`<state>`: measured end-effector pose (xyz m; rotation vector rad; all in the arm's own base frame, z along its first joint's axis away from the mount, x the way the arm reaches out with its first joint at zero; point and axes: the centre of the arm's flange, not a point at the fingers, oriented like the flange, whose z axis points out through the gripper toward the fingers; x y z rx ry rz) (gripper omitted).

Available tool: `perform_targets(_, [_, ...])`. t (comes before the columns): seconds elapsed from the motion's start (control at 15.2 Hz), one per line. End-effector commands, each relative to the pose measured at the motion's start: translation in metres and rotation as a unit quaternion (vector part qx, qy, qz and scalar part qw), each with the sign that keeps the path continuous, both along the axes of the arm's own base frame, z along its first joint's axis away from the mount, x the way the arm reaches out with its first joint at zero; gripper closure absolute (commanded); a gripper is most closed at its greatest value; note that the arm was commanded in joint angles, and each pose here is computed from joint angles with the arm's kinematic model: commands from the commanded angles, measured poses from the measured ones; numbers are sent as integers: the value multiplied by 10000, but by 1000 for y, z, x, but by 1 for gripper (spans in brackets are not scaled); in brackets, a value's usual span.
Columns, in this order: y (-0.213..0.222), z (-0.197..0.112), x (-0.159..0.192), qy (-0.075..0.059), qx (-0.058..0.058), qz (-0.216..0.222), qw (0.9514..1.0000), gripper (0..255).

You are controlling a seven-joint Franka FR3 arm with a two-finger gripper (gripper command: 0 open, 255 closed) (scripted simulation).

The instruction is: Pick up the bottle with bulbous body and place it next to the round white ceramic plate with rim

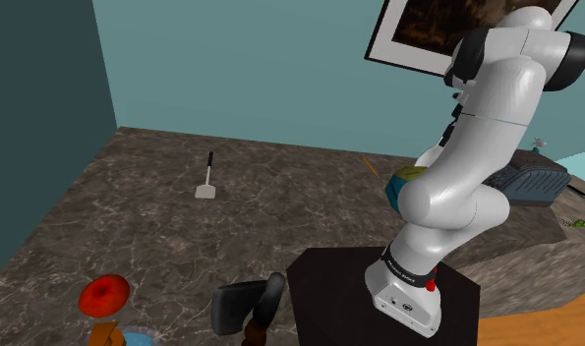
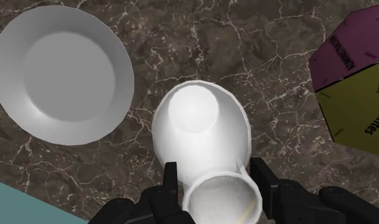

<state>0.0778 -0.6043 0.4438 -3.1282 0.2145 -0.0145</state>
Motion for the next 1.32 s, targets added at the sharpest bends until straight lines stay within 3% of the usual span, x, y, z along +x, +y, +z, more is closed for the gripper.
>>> perform_targets(0.0, [0, -3, 1, -2, -5, 0, 10000, 255])
perform_targets(0.4, [0, -3, 1, -2, -5, 0, 10000, 255])
perform_targets(0.46, [0, -3, 1, -2, -5, 0, 10000, 0])
perform_targets(0.79, [0, -3, 0, -2, -5, 0, 10000, 0])
perform_targets(1.06, [-1, 47, 0, -2, -5, 0, 10000, 0])
perform_targets(1.25, [-1, 47, 0, -2, -5, 0, 10000, 0])
